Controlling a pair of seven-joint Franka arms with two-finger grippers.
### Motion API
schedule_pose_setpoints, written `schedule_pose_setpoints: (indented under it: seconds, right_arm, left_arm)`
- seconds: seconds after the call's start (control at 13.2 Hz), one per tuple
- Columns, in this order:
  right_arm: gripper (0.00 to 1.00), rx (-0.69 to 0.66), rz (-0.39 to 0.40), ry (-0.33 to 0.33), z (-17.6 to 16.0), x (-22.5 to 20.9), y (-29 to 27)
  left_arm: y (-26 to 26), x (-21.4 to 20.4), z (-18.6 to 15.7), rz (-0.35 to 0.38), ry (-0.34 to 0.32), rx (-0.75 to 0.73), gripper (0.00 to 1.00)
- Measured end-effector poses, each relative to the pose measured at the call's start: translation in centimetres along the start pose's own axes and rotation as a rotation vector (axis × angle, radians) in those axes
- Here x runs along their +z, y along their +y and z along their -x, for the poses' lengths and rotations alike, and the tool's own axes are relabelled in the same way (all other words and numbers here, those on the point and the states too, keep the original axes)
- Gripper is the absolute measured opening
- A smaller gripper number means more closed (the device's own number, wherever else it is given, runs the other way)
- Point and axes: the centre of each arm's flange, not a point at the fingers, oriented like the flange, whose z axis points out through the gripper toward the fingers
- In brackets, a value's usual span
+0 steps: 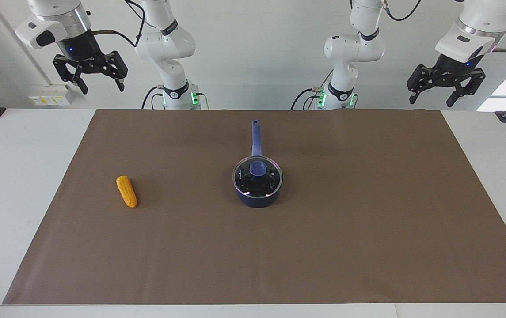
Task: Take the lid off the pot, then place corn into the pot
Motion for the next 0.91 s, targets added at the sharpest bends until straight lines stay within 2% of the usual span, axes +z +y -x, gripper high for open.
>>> schedule_pose_setpoints:
  seconds: [0.91]
  right_arm:
    - [1.0, 0.003, 0.0, 0.001, 0.02, -0.03, 0.15]
  left_arm:
    - [-0.15, -0.61, 0.52, -0.001, 0.006, -0.009, 1.0]
